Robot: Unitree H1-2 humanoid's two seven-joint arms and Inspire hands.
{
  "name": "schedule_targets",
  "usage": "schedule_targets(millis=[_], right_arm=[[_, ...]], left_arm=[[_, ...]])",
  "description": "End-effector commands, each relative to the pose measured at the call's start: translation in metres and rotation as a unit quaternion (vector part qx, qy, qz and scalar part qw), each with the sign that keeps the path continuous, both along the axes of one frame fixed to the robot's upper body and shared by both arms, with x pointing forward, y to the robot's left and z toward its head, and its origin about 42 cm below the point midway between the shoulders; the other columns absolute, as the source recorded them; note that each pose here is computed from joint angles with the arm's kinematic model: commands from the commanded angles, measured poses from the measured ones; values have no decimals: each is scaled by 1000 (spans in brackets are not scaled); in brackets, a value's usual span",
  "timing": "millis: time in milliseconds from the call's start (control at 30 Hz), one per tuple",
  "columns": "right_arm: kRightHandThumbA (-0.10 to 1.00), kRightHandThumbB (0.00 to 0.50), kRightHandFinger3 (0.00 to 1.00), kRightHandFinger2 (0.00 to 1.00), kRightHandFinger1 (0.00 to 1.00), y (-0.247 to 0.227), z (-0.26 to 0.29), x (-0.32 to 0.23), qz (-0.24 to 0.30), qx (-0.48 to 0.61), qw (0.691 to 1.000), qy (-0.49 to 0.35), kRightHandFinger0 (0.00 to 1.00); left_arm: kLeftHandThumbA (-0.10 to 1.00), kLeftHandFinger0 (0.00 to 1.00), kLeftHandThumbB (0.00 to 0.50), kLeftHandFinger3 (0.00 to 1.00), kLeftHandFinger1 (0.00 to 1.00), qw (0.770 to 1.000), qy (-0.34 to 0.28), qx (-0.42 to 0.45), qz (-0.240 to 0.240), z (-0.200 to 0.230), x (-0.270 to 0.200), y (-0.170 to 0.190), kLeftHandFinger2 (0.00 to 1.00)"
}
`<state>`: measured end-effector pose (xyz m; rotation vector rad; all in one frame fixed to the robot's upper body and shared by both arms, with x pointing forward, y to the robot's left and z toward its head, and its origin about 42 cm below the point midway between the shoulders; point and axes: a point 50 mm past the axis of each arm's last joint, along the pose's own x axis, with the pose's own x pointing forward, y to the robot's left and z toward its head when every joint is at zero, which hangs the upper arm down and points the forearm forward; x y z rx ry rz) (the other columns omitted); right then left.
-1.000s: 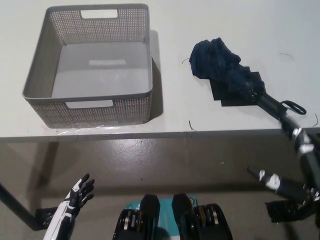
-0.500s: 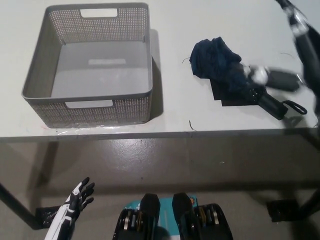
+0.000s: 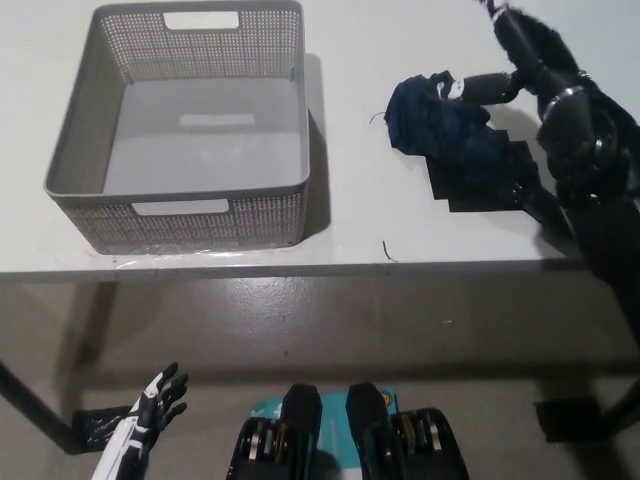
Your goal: Use the right hand to pick up a umbrella on the right side and place it into a container on the lft side
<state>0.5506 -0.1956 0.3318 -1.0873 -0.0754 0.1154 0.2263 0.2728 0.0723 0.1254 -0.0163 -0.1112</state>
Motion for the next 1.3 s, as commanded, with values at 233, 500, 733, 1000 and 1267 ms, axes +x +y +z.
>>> schedule_targets(millis=[233, 500, 733, 1000, 1267], right_arm=[[1000, 470, 1000, 1000, 1000, 3, -16, 40, -111, -122, 984, 62, 1000], [1000, 500, 1000, 1000, 1000, -7, -62, 33, -115, -115, 979, 123, 1000], [283, 349, 1000, 1000, 937, -4, -105, 20, -110, -75, 984, 119, 820], [-100, 211, 612, 346, 11, -13, -105, 16, -124, 17, 992, -8, 0], [-100, 185, 772, 774, 192, -5, -70, 24, -115, 48, 987, -102, 0]], left_arm=[[1000, 1000, 49, 1000, 1000, 999, -40, 6, -19, 15, -5, -4, 1000], [1000, 1000, 55, 1000, 1000, 998, -45, 3, -33, 19, 2, -4, 1000], [1000, 1000, 67, 1000, 1000, 998, -46, 9, -36, 18, 4, -5, 1000], [1000, 1000, 56, 1000, 1000, 998, -48, 6, -37, 22, 8, -3, 1000], [1000, 1000, 52, 1000, 1000, 999, -41, 6, -34, 17, 4, -3, 1000]])
